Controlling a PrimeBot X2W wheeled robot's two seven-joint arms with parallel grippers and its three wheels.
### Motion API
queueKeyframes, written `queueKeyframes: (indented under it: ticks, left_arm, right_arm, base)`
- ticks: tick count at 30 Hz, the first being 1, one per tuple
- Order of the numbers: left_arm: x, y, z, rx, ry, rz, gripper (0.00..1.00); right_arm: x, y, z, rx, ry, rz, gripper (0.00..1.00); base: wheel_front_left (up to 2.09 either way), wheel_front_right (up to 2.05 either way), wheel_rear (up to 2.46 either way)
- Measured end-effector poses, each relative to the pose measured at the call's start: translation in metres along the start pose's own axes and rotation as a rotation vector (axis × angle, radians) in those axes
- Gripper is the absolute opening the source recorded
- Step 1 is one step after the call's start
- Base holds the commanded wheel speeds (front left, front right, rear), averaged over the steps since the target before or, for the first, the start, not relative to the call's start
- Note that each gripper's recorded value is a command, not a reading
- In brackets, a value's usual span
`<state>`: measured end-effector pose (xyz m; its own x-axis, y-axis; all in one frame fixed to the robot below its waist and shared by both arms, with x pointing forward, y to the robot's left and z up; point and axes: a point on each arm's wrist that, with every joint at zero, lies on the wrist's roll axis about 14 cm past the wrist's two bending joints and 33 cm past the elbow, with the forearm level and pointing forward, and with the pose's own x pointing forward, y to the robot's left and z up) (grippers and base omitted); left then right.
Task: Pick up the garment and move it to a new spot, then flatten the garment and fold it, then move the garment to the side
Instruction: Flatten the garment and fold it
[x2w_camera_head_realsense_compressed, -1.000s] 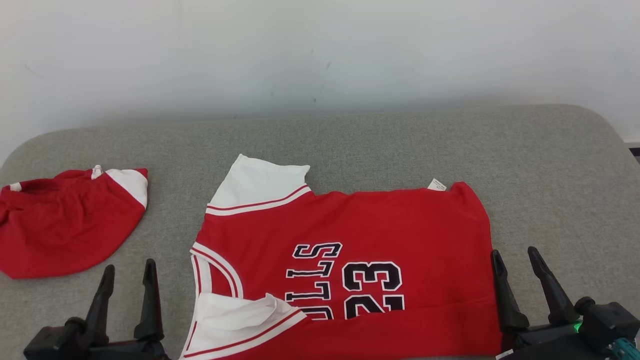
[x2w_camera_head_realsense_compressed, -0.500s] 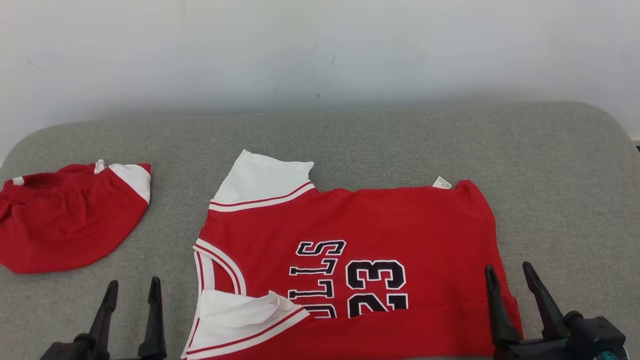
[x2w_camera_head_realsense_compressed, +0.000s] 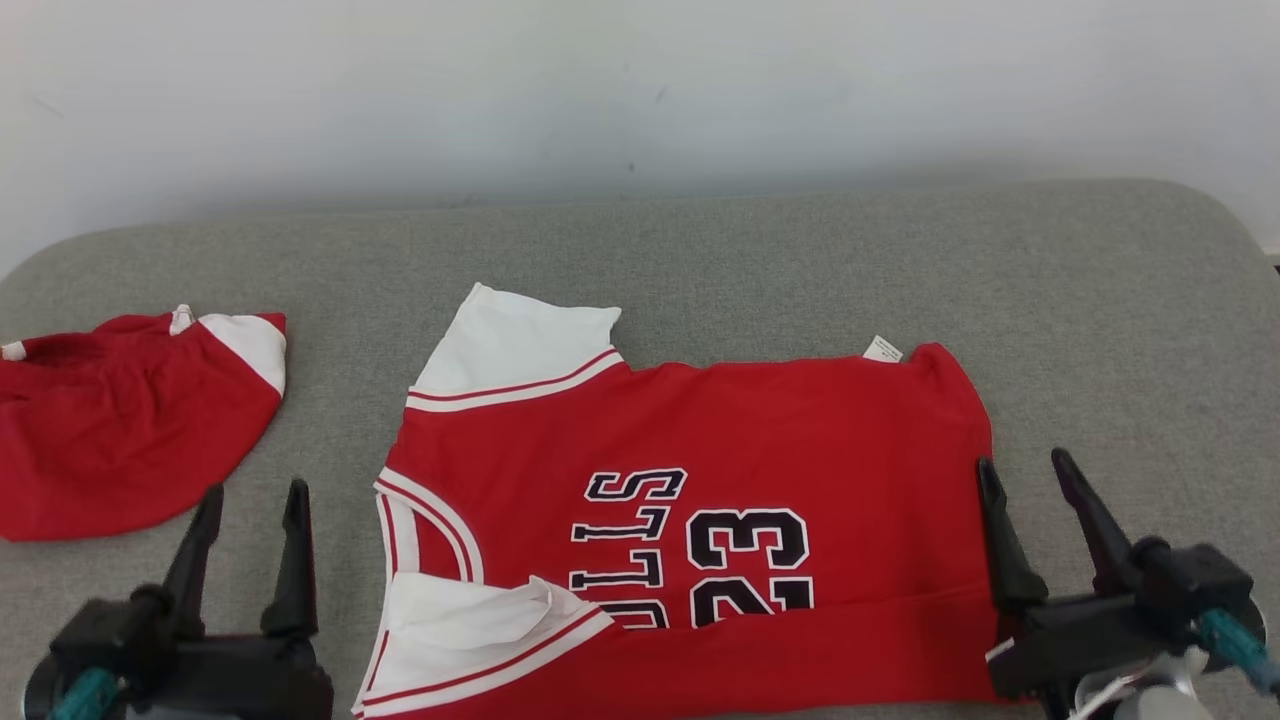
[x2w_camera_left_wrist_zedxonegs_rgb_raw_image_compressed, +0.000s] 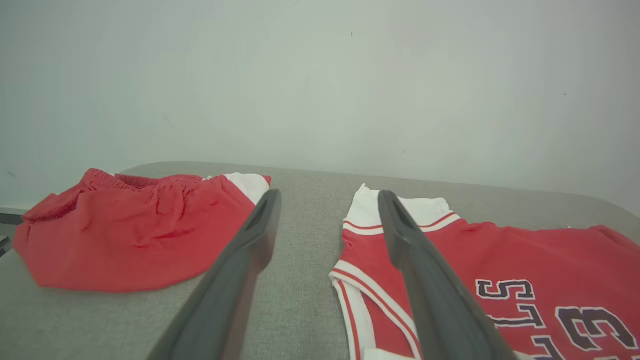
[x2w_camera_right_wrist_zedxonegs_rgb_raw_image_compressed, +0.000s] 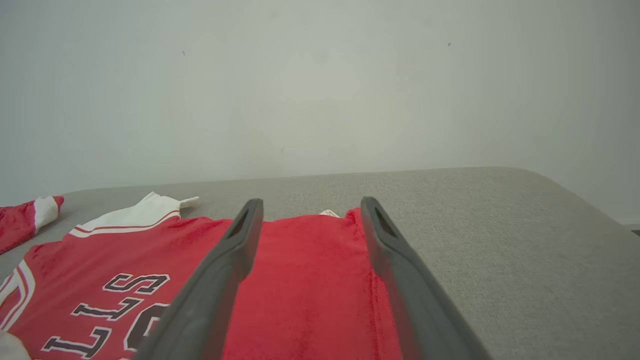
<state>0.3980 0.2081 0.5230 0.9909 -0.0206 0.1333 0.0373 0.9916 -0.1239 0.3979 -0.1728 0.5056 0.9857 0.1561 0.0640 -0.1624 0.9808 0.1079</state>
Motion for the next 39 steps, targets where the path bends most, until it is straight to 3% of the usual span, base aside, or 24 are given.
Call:
queueKeyframes:
  ticks: [9,15,22,28,39]
  left_arm:
    - [0.084,-0.025,0.033,0.029,-0.049,-0.153,1.00]
    - [0.140,-0.047,0.023,0.069,0.044,-0.274,1.00]
    - [0.187,-0.055,-0.027,0.084,0.222,-0.331,1.00]
    - [0.202,-0.064,-0.082,0.060,0.391,-0.357,1.00]
    - [0.211,-0.064,-0.135,0.030,0.557,-0.336,1.00]
  right_arm:
    - [0.057,-0.030,0.006,-0.053,0.110,-0.016,1.00]
    - [0.098,-0.046,-0.004,-0.080,0.215,-0.027,1.00]
    - [0.130,-0.055,-0.048,-0.086,0.368,-0.021,1.00]
    - [0.137,-0.050,-0.093,-0.077,0.509,0.007,1.00]
    - [0.143,-0.048,-0.108,-0.058,0.573,0.028,1.00]
  base:
    - [0.00,0.00,0.00]
    - [0.00,0.00,0.00]
    - [0.00,0.00,0.00]
    - [0.00,0.00,0.00]
    - [0.00,0.00,0.00]
